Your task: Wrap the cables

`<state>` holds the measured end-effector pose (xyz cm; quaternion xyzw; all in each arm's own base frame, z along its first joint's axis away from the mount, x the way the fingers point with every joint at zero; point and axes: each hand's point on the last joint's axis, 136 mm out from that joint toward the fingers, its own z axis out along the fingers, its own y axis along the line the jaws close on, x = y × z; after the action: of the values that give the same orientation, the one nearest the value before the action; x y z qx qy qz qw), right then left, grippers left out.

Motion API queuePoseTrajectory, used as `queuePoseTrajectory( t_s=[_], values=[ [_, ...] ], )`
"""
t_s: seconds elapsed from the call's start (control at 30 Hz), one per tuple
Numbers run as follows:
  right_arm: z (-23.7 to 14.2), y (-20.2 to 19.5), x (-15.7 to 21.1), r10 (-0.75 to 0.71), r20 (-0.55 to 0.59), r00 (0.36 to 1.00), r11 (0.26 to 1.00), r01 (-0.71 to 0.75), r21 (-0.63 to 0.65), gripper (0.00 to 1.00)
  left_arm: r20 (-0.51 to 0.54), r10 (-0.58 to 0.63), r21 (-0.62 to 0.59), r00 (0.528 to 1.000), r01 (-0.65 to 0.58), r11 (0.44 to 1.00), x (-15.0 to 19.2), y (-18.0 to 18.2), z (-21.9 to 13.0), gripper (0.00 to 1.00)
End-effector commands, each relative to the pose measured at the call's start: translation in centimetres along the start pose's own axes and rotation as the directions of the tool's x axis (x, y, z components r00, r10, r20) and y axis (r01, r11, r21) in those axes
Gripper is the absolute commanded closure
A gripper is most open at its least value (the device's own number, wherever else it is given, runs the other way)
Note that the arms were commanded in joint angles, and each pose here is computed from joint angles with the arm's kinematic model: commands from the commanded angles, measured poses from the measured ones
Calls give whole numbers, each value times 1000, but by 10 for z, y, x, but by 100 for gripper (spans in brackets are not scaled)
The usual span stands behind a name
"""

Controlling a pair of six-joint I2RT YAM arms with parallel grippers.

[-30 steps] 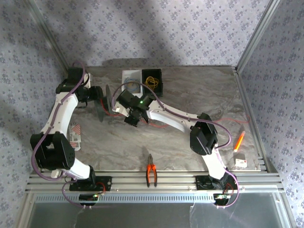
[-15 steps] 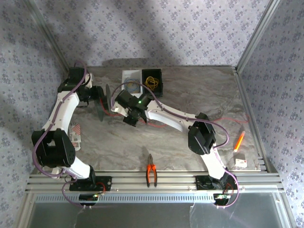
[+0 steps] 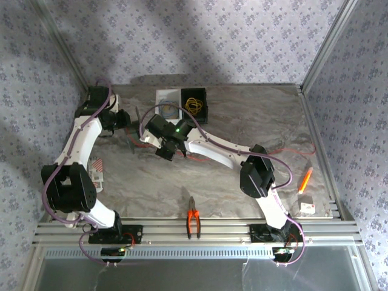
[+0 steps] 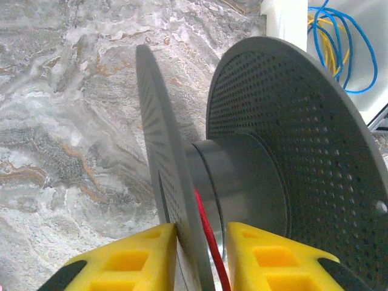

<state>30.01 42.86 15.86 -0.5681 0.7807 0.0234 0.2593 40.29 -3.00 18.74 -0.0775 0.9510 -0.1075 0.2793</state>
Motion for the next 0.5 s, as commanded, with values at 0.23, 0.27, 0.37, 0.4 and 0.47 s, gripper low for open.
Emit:
queuePoseTrajectory(
  t_s=[0.23,0.27,0.37,0.4,0.47],
  values=[
    [3,5,3,-7,-18,1000,1000,7,-10,100,-56,11,-28,998,-13,1000,13,6,12,89],
    [4,6,4,-6,-18,1000,1000,6,-14,100,-61,12,-32,998,-14,999,14,6,13,93],
    [5,7,5,-3,-18,1000,1000,2,-19,100,-73,16,-43,997,-20,999,16,8,17,100],
    [5,8,5,-2,-18,1000,1000,1,-22,100,-79,21,-47,997,-24,999,17,8,18,100],
    [7,9,5,2,-18,1000,1000,-2,-27,100,-90,30,-58,995,-35,998,19,9,21,100]
  ],
)
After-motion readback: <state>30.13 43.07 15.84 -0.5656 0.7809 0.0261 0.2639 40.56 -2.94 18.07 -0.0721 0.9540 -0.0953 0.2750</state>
